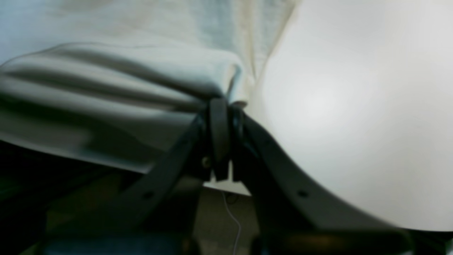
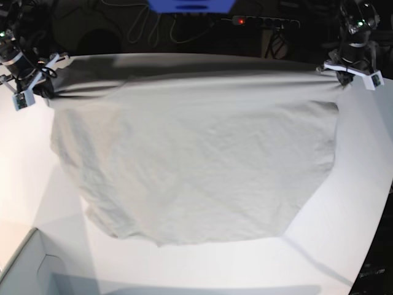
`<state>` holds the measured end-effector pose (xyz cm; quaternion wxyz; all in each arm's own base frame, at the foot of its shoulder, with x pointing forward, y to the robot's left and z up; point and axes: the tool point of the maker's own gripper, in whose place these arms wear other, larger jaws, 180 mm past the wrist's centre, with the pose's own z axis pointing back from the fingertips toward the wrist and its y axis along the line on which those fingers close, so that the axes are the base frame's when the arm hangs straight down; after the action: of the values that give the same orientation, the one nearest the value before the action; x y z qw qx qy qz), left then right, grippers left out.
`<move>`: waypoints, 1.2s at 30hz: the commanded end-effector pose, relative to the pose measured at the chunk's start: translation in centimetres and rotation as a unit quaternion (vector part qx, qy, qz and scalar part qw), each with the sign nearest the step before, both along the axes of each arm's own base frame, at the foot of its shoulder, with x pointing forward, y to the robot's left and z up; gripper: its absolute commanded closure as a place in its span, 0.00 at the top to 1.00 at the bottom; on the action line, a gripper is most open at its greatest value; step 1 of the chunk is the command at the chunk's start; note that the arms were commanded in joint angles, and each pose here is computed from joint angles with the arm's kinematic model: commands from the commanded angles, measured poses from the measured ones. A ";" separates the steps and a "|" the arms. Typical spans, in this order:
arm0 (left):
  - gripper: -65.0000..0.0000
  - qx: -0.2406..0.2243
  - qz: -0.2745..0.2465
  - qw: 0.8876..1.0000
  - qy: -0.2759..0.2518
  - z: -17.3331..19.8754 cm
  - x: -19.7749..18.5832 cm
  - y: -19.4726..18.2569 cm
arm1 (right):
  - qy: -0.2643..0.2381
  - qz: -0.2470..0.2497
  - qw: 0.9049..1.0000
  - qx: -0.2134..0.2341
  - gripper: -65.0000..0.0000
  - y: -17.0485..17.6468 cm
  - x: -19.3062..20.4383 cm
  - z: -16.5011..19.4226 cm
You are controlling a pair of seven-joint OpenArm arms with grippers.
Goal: Layout the t-shirt on the table in an organized manner, then fold the t-shirt properly
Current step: 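Pull the shirt edge back toward the arm bases with both grippers, then release the shirt and reach both grippers onto the shirt body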
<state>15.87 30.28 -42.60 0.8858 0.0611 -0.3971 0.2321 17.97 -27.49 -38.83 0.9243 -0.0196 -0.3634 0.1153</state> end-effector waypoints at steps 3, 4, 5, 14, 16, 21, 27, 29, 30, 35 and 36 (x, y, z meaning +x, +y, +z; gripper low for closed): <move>0.00 0.005 0.013 1.000 0.002 -0.5 -0.5 0.7 | -0.006 0.007 1.000 -0.011 0.00 -0.3 0.1 0.6; 0.00 0.003 0.016 1.000 0.006 -0.8 -0.7 0.8 | -0.003 0.016 1.000 -0.008 0.00 0.3 0.2 0.4; 0.00 0.000 0.017 1.000 0.010 -1.1 -0.9 0.8 | 0.007 0.029 0.999 -0.013 0.00 0.9 0.1 -0.1; 0.19 0.003 0.016 1.000 0.009 -1.0 -0.8 0.9 | 0.069 0.086 0.990 -0.083 0.25 3.0 -1.2 -2.9; 0.33 0.002 0.018 1.000 0.007 -0.9 -0.9 0.9 | 0.063 0.083 0.991 -0.089 0.34 2.6 -1.0 -2.4; 0.50 0.017 0.009 1.000 -0.016 1.1 0.1 0.9 | 0.009 0.022 0.993 -0.115 0.50 0.1 0.1 1.5; 0.50 0.054 -0.013 0.996 -0.076 6.1 2.5 0.6 | -0.042 -0.001 0.989 -0.140 0.50 -1.4 2.1 4.8; 0.50 0.062 -0.019 0.993 -0.097 7.6 3.6 0.4 | -0.061 -0.008 0.988 -0.139 0.50 -1.6 3.5 5.5; 0.50 0.062 -0.021 0.992 -0.111 8.2 4.6 0.3 | -0.067 -0.006 0.988 -0.136 0.50 -1.3 4.2 5.6; 0.50 0.032 -0.005 0.986 -0.162 8.4 10.7 0.4 | -0.097 0.022 0.990 -0.096 0.40 1.8 10.2 4.9; 0.50 0.018 -0.004 0.987 -0.158 7.6 11.8 0.2 | -0.098 0.027 0.991 -0.090 0.34 2.3 11.6 4.6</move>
<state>27.71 30.13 -35.57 0.8162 0.0336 -0.5287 0.2305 28.97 -24.52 -35.52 0.8854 -0.0900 -0.4241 0.1675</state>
